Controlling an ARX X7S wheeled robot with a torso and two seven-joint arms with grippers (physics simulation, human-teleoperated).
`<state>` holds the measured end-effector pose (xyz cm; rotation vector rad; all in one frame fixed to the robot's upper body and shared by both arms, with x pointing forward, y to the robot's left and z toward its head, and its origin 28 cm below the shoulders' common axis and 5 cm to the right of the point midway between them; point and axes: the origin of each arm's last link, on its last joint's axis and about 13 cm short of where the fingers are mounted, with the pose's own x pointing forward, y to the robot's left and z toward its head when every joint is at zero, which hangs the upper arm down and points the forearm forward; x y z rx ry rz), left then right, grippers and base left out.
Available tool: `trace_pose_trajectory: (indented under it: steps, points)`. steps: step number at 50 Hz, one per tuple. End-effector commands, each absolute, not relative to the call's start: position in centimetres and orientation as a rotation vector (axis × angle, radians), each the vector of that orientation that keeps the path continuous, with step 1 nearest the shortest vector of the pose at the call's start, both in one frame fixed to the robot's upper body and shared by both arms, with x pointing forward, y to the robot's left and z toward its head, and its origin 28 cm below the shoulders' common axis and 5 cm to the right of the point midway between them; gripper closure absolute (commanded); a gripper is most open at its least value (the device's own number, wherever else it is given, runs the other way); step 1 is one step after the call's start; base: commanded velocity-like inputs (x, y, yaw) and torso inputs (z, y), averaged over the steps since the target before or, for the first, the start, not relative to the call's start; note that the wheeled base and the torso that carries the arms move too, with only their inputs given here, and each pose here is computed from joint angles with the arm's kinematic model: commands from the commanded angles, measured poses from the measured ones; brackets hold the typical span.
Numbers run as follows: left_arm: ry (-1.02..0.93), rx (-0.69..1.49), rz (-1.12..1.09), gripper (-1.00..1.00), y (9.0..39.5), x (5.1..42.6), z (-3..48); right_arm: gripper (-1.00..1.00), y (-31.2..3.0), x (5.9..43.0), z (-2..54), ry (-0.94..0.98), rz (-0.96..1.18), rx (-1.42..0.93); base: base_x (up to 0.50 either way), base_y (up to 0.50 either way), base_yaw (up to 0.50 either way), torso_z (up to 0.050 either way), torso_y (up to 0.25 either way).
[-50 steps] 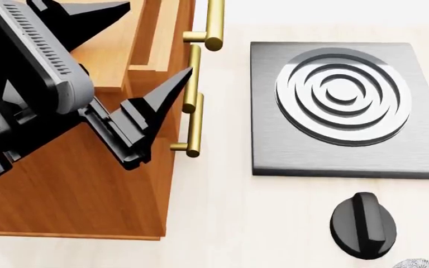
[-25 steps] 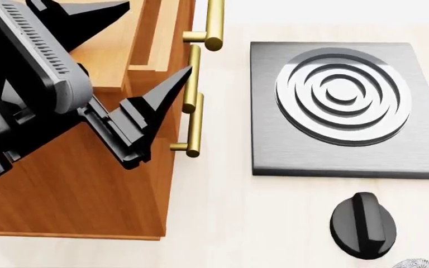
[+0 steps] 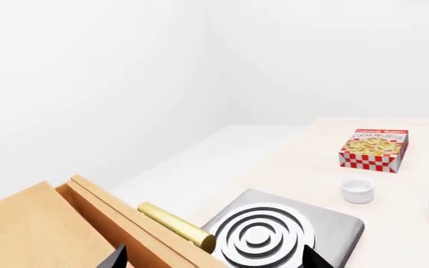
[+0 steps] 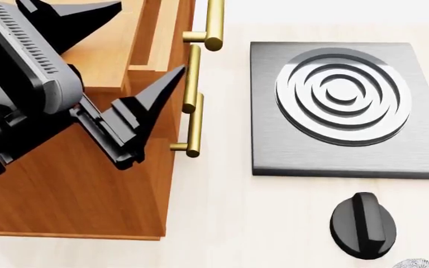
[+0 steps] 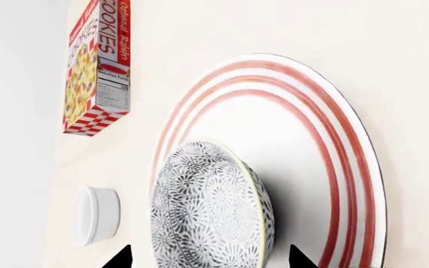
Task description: Pick the akita bowl on the wooden cabinet and place it on the plate.
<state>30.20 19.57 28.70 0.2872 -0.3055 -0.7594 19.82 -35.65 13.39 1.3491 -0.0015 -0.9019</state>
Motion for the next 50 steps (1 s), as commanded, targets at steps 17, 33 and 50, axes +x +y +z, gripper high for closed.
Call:
trace_pose_trajectory:
  steps: [17,33,50]
  points:
    - [-0.216,0.309,-0.705,-1.00,20.7,30.2,26.8,-1.00,-35.5,17.2,17.0,-0.077,-0.850,1.274,0.00,0.00,0.00,0.000,-0.002]
    - [-0.228,0.303,-0.693,-1.00,21.1,29.8,27.0,-1.00,-34.4,17.3,22.2,-0.149,-0.774,1.125,0.00,0.00,0.00,0.000,-0.001]
    - [-0.236,0.297,-0.688,-1.00,21.4,29.6,27.1,-1.00,-30.7,18.9,29.0,-0.224,-0.571,0.939,0.00,0.00,0.00,0.000,-0.002]
